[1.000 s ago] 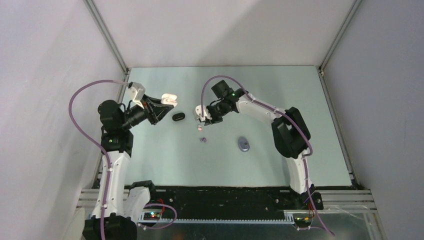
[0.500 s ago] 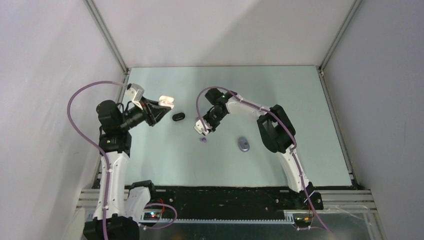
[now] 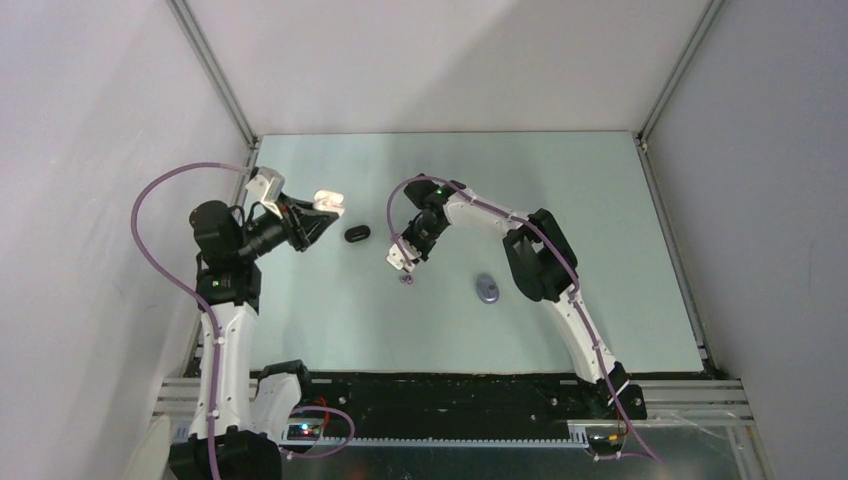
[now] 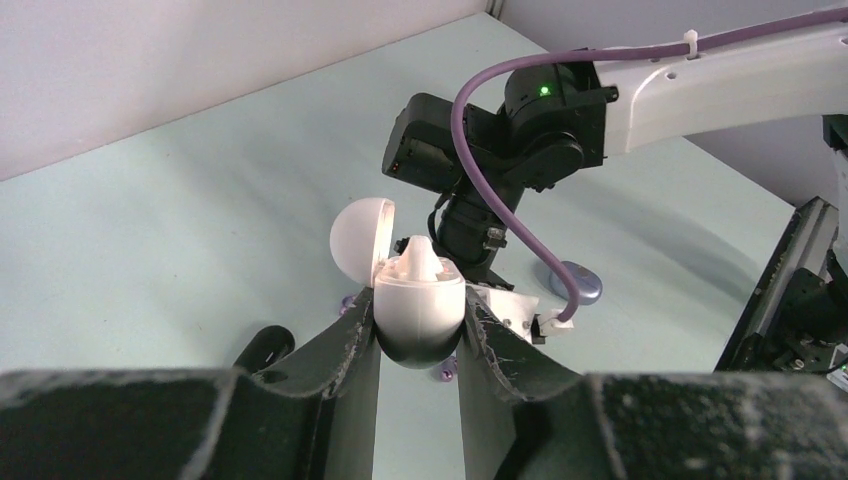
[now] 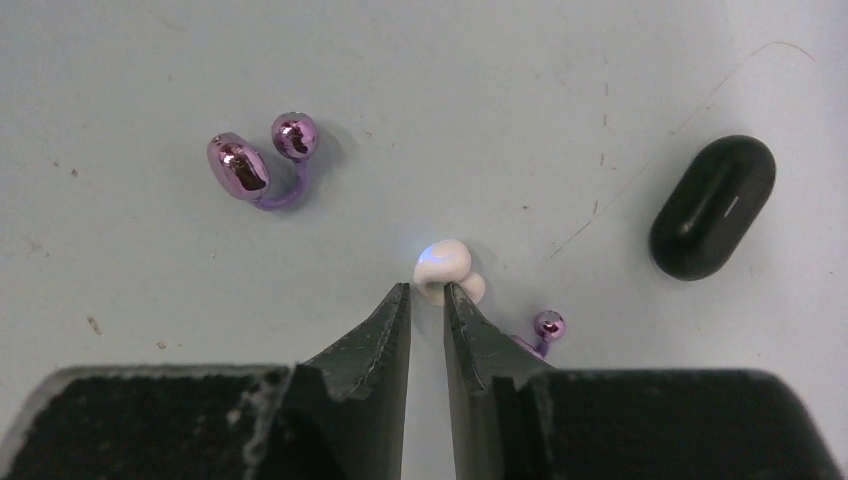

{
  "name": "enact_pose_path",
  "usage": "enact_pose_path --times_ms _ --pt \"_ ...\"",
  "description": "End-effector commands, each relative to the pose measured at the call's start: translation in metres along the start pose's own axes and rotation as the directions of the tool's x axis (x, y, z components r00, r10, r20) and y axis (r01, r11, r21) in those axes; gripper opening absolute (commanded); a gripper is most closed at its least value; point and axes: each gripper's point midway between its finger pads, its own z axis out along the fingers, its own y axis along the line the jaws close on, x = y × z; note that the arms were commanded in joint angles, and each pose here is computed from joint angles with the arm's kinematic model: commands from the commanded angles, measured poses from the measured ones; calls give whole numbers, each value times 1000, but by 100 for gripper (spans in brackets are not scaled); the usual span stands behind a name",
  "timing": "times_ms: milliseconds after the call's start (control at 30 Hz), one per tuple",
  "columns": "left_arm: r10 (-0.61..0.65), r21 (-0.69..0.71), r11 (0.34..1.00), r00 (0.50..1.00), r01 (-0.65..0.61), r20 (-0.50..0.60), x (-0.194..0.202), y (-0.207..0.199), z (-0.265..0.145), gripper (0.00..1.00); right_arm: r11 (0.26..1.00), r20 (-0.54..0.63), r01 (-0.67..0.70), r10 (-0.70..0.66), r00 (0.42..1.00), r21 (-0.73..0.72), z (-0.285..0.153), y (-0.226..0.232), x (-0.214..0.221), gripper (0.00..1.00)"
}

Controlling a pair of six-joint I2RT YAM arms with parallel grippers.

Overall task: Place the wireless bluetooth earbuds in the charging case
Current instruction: Pick up the right earbud from the center of the board.

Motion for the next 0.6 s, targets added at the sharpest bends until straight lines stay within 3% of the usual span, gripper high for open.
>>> enact_pose_path --times_ms 0,567 --pt "68 -17 998 997 -68 45 -22 3 -3 0 998 -15 58 -59 998 -36 3 0 2 22" --pt "56 -29 998 997 -55 45 -19 7 -4 0 989 20 144 -144 989 14 14 -17 -5 23"
